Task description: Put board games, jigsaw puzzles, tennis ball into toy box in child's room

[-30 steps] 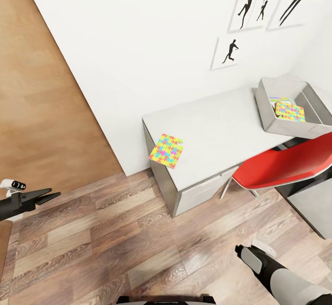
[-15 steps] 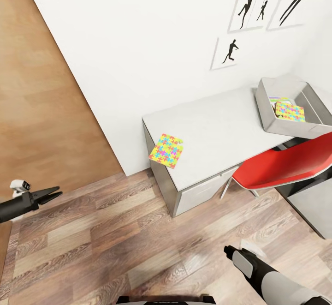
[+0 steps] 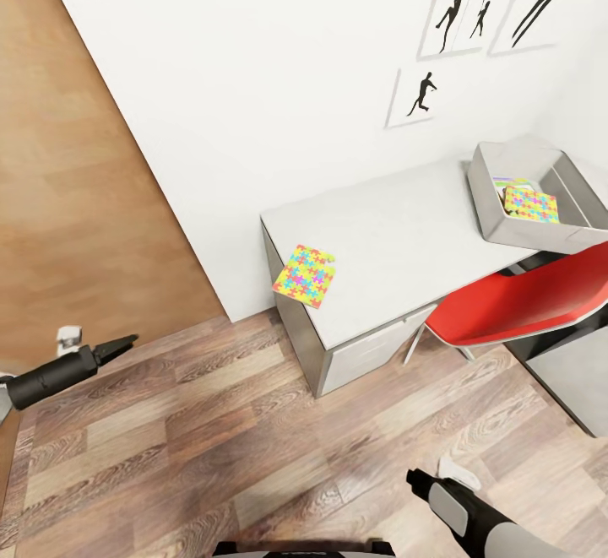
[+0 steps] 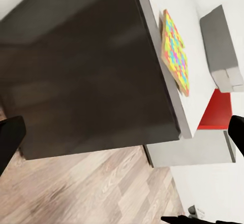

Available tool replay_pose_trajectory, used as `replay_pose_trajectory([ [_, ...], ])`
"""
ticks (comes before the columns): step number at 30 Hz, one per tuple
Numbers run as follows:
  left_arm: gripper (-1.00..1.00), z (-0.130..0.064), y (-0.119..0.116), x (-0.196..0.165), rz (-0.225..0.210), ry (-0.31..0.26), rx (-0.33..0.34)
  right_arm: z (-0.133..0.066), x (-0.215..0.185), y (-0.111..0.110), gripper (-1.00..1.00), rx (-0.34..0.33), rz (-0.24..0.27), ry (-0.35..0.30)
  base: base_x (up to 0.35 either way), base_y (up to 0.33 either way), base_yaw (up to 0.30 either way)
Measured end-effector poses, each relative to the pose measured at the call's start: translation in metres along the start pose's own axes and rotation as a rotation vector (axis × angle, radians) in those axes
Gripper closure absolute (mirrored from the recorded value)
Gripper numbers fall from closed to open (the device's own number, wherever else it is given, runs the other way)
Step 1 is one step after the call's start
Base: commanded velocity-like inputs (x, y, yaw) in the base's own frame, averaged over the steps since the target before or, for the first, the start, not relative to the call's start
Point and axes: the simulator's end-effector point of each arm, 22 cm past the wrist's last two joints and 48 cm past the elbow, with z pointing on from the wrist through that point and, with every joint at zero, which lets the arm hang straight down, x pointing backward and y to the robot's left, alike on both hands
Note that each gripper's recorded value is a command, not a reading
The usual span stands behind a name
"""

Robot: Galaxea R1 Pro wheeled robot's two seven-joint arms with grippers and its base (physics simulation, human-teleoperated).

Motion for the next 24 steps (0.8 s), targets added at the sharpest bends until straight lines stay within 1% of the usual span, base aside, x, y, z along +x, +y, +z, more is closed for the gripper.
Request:
replay_pose_trajectory([
  [7, -1.00, 0.007, -0.002, 0.001, 0.005, -0.009, 0.004, 0.000, -0.001, -0.002, -1.00, -0.003, 0.009, -0.001, 0.000, 0.000, 0.000],
  [15, -1.00, 0.010, -0.003, 0.002, 0.007, -0.012, 0.009, 0.001, -0.001, -0.005, -1.00, 0.002, 0.017, 0.003, 0.000, 0.000, 0.000],
  [20, -1.00, 0.011, -0.004, 0.001, 0.017, -0.019, 0.011, 0.001, 0.000, -0.006, -1.00, 0.003, 0.023, 0.006, 0.003, 0.000, 0.000],
  [24, -1.00, 0.015, -0.006, 0.000, 0.054, -0.038, 0.018, 0.001, -0.001, -0.006, -1.00, -0.001, 0.024, 0.006, 0.101, 0.000, 0.000],
])
